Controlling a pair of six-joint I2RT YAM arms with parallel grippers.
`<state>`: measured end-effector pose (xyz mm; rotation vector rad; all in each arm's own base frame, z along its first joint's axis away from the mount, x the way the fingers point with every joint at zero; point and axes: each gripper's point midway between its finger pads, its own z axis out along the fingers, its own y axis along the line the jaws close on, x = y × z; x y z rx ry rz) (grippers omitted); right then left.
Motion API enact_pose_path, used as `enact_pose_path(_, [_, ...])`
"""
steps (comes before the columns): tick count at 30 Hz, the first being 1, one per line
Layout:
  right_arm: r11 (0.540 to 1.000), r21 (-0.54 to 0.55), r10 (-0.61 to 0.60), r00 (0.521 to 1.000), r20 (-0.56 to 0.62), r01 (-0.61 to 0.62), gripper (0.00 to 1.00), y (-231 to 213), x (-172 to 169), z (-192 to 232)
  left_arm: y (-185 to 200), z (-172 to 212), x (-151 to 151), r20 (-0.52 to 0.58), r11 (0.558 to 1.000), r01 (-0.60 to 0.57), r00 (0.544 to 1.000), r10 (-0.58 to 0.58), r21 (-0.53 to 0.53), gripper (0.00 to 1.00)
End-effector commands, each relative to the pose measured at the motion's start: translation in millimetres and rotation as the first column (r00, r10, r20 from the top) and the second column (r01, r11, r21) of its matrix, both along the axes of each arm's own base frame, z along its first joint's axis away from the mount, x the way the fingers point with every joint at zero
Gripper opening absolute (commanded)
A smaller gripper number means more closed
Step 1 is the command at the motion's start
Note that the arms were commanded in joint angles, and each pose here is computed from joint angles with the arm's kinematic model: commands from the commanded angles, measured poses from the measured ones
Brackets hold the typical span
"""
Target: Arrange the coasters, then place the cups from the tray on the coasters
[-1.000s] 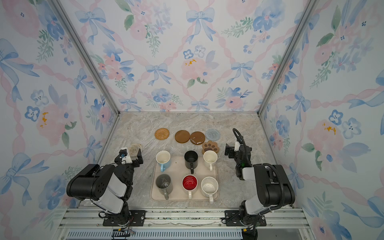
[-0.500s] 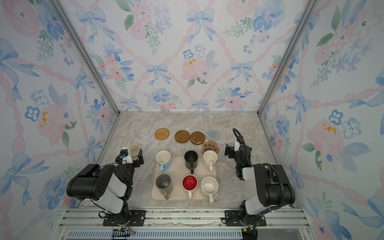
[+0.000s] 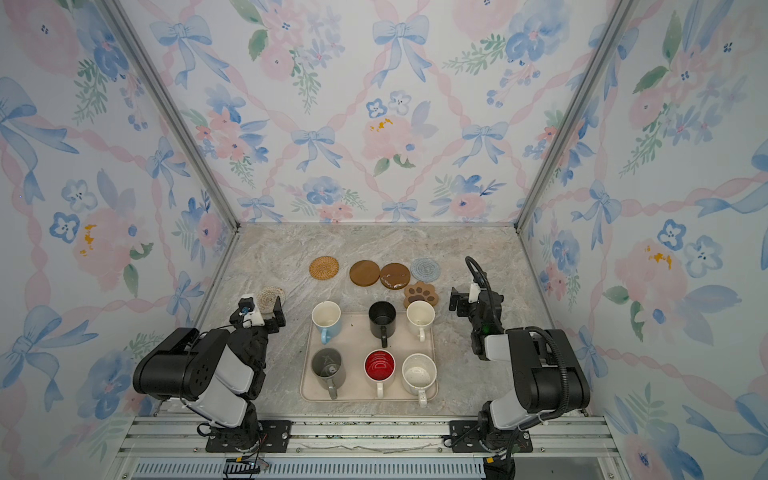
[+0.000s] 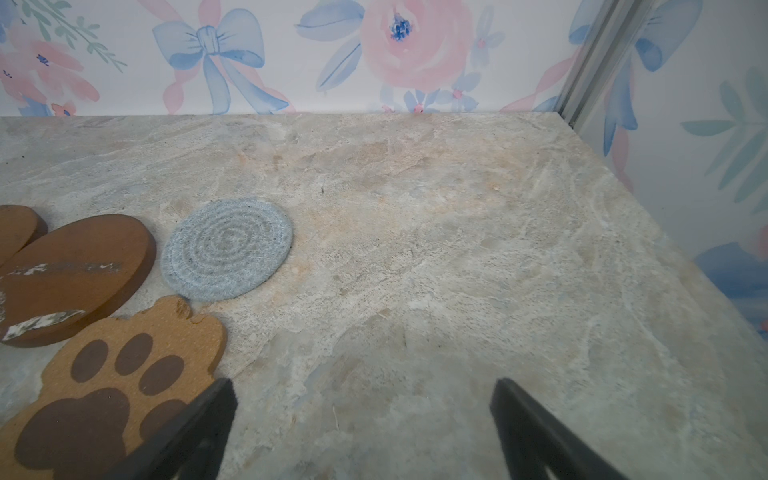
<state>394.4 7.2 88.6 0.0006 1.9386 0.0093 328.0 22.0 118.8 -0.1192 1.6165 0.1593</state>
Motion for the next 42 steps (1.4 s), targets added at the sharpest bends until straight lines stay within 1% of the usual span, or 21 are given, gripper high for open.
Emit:
enact_pose_path(1, [0.997, -0.002, -0.08, 0.997, 0.013, 0.08, 0.94, -15, 11, 21, 2, 18, 1, 0.072, 1.0, -0.017, 0.997, 0.017, -0.004, 0.88])
enact_pose_path(3, [0.996, -0.004, -0.09, 0.995, -0.046, 0.09, 0.89, -18, 13, 29, 0, 23, -2, 0.083, 1.0, -0.012, 0.997, 0.011, 0.008, 0.89])
enact_pose_path(6, [0.996, -0.006, -0.089, 0.994, -0.065, 0.089, 0.88, -18, 16, 46, 7, 39, -11, 0.115, 0.997, -0.076, 0.991, 0.075, 0.004, 0.91])
enact_pose_path(8, [0.995, 0.03, -0.09, 0.994, -0.064, 0.092, 0.88, -16, 18, 59, 10, 53, -13, 0.129, 0.996, -0.093, 0.987, 0.094, -0.009, 0.91])
enact_pose_path(10, [0.996, 0.071, -0.05, 0.996, -0.078, 0.056, 0.86, -7, 22, 73, 13, 71, -12, 0.143, 0.993, -0.106, 0.983, 0.114, -0.058, 0.9])
enact_pose_path(11, [0.995, 0.092, -0.035, 0.994, -0.099, 0.045, 0.84, -3, 25, 79, 11, 80, -9, 0.134, 0.993, -0.096, 0.985, 0.104, -0.07, 0.9])
enact_pose_path(14, [0.991, 0.134, 0.03, 0.979, -0.2, -0.003, 0.74, 14, 33, 86, 6, 108, -1, 0.114, 0.993, -0.062, 0.991, 0.073, -0.099, 0.87])
enact_pose_path(16, [0.985, 0.17, 0.073, 0.964, -0.254, -0.03, 0.68, 26, 39, 87, 1, 117, 6, 0.077, 0.99, -0.036, 0.996, 0.047, -0.134, 0.84])
enact_pose_path(18, [0.973, 0.218, 0.143, 0.946, -0.292, -0.08, 0.62, 43, 46, 90, -9, 119, 18, 0.006, 0.985, 0.011, 1.0, -0.01, -0.174, 0.82])
enact_pose_path(21, [0.955, 0.262, 0.222, 0.92, -0.324, -0.138, 0.56, 68, 52, 93, -24, 113, 37, -0.112, 0.969, 0.055, 0.99, -0.084, -0.239, 0.78])
enact_pose_path(24, [0.944, 0.273, 0.274, 0.896, -0.348, -0.182, 0.53, 90, 57, 96, -38, 96, 61, -0.303, 0.951, 0.052, 0.941, -0.149, -0.305, 0.75])
enact_pose_path(26, [0.937, 0.281, 0.304, 0.878, -0.369, -0.206, 0.51, 104, 59, 96, -52, 81, 76, -0.434, 0.938, 0.064, 0.874, -0.217, -0.34, 0.71])
enact_pose_path(28, [0.931, 0.289, 0.328, 0.859, -0.393, -0.224, 0.51, 115, 62, 92, -65, 67, 86, -0.508, 0.923, 0.08, 0.815, -0.278, -0.375, 0.67])
enact_pose_path(29, [0.926, 0.297, 0.344, 0.848, -0.403, -0.235, 0.51, 121, 63, 89, -70, 61, 89, -0.531, 0.918, 0.076, 0.796, -0.291, -0.389, 0.64])
enact_pose_path(31, [0.914, 0.319, 0.374, 0.825, -0.424, -0.251, 0.51, 132, 66, 83, -75, 53, 94, -0.551, 0.916, 0.068, 0.78, -0.296, -0.396, 0.6])
enact_pose_path(34, [0.888, 0.376, 0.431, 0.768, -0.473, -0.267, 0.45, 147, 70, 66, -79, 43, 95, -0.573, 0.922, 0.05, 0.77, -0.281, -0.385, 0.61])
enact_pose_path(37, [0.859, 0.438, 0.485, 0.696, -0.529, -0.266, 0.31, 162, 76, 42, -85, 35, 95, -0.591, 0.922, 0.042, 0.756, -0.281, -0.385, 0.62])
enact_pose_path(39, [0.836, 0.479, 0.523, 0.652, -0.549, -0.268, 0.16, 173, 80, 30, -90, 30, 94, -0.604, 0.925, 0.046, 0.745, -0.283, -0.377, 0.62])
enact_pose_path(40, [0.823, 0.498, 0.543, 0.633, -0.552, -0.272, 0.05, 179, 81, 24, -92, 28, 93, -0.612, 0.929, 0.046, 0.74, -0.278, -0.367, 0.62])
enact_pose_path(41, [0.815, 0.509, 0.557, 0.622, -0.551, -0.279, 0.0, 184, 83, 20, -93, 26, 92, -0.624, 0.935, 0.042, 0.734, -0.268, -0.352, 0.62])
enact_pose_path(42, [0.809, 0.514, 0.566, 0.613, -0.552, -0.284, 0.0, 189, 83, 17, -93, 24, 91, -0.632, 0.941, 0.037, 0.732, -0.255, -0.337, 0.62])
